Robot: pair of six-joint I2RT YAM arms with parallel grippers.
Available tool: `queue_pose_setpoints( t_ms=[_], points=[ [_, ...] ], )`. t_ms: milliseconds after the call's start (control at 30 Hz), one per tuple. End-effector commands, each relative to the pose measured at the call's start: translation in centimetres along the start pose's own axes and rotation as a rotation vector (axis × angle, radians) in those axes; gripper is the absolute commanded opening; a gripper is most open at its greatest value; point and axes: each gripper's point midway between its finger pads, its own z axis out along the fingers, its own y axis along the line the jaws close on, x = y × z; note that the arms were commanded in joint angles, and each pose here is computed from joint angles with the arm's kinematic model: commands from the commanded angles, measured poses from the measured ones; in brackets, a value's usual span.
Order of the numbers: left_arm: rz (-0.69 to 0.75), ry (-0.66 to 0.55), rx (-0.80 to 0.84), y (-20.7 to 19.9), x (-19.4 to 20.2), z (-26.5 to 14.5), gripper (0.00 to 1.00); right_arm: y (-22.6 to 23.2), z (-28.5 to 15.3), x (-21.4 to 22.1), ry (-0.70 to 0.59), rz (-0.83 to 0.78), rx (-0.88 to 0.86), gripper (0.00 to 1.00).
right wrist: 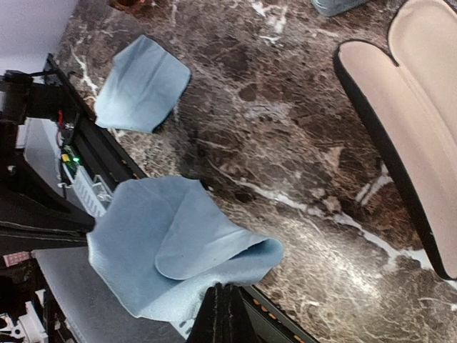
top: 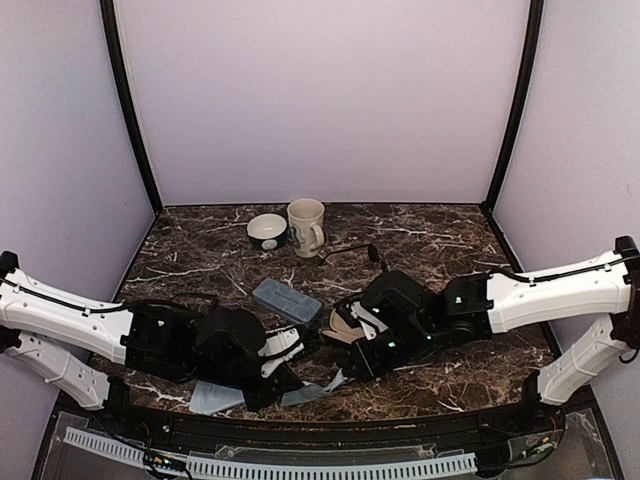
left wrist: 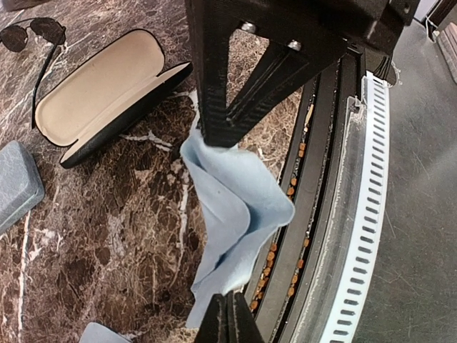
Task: Organize the sunglasses
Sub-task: Fold the glasses cleaning cloth at the center of the board.
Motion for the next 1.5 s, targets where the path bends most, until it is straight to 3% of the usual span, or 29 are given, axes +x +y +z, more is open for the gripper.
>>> queue_pose_setpoints(
  t_ms=[0, 133, 400, 533, 667, 833, 1067, 1467],
  points=[
    [0.041, -0.01, -0.027, 0.4, -0.2, 0.1, 0.0, 2.3, -1.2, -1.9, -0.071, 0.031, -0.19, 0.0],
    [0.042, -0.014, -0.107, 1.8, 0.1, 0.3, 0.0, 2.5, -2.3, -3.1, -0.109, 0.066, -0.284, 0.0],
    [-0.091, -0.108, -0.236, 5.4, -1.9, -0.7, 0.0, 0.0, -1.5, -4.4, -0.133, 0.137, -0.197, 0.0],
    [-0.129, -0.193, -0.231, 6.1, -3.3, -2.3, 0.0, -1.7, -1.9, -5.5, -0.179, 0.185, -0.131, 0.0],
    [-0.079, -0.241, -0.151, 4.9, -3.9, -2.9, 0.0, -2.6, -2.2, -6.4, -0.216, 0.224, -0.105, 0.0],
    [0.002, -0.169, -0.049, 3.0, -2.9, -1.7, 0.0, -2.1, -2.7, -7.4, -0.252, 0.234, -0.15, 0.0],
    [0.011, -0.136, -0.065, 3.2, -3.0, -0.4, 0.0, 0.7, -2.1, -6.6, -0.163, 0.156, -0.291, 0.0],
    [-0.065, -0.122, -0.054, 2.9, -2.9, -1.2, 0.0, 0.5, -2.5, -4.3, -0.128, 0.135, -0.234, 0.0]
  ],
)
